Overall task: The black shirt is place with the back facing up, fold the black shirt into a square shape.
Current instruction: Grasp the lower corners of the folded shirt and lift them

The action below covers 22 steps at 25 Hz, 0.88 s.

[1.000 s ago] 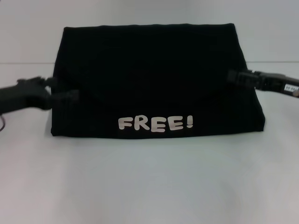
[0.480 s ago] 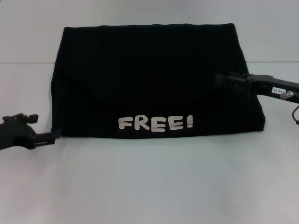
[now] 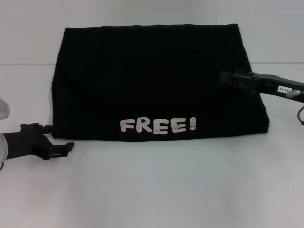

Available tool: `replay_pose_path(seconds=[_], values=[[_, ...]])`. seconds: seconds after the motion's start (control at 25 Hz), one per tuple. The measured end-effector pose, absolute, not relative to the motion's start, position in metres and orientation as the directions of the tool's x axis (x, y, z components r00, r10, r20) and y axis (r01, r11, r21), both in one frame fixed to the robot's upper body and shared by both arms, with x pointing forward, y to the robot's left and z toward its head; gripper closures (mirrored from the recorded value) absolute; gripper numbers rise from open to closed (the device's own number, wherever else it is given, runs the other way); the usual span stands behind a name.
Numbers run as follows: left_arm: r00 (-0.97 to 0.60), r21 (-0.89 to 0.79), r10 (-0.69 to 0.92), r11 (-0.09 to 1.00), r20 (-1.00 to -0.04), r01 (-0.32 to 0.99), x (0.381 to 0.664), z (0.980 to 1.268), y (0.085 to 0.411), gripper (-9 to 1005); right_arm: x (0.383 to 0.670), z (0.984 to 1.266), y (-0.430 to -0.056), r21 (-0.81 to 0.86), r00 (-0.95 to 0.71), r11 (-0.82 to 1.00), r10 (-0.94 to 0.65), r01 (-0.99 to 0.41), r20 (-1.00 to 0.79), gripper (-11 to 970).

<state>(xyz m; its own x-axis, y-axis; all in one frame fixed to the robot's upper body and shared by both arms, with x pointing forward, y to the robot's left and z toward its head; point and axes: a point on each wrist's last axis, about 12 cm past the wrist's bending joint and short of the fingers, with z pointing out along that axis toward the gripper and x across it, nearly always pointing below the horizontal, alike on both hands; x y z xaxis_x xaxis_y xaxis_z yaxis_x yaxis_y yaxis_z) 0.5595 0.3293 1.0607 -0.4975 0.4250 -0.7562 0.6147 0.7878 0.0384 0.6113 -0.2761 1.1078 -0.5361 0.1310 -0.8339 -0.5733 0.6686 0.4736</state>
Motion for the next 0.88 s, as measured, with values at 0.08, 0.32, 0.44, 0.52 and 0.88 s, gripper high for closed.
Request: replay_pose_path(seconds=[0.08, 0.32, 0.44, 0.52, 0.88], values=[[-0.491, 0.045, 0.441, 0.777, -0.752, 0.628, 0.5617, 1.0609, 0.3255, 120, 0.6106, 1.1072, -0.2775, 0.479, -0.540, 0.670, 0.136, -0.567, -0.831, 245], [-0.481, 0.050, 0.455, 0.763, -0.750, 0.644, 0.5633, 1.0623, 0.3227, 122, 0.6097, 1.1062, -0.2789, 0.483, -0.543, 0.671, 0.141, -0.562, -0.828, 245], [-0.479, 0.057, 0.465, 0.759, -0.745, 0.648, 0.5636, 1.0623, 0.3230, 142, 0.6096, 1.1062, -0.2797, 0.483, -0.542, 0.673, 0.142, -0.561, -0.828, 244], [-0.482, 0.060, 0.471, 0.759, -0.739, 0.649, 0.5641, 1.0623, 0.3238, 179, 0.6095, 1.1062, -0.2807, 0.482, -0.541, 0.674, 0.144, -0.559, -0.829, 244], [-0.489, 0.062, 0.466, 0.768, -0.737, 0.638, 0.5645, 1.0631, 0.3262, 374, 0.6098, 1.1067, -0.2840, 0.476, -0.536, 0.681, 0.144, -0.557, -0.832, 244]])
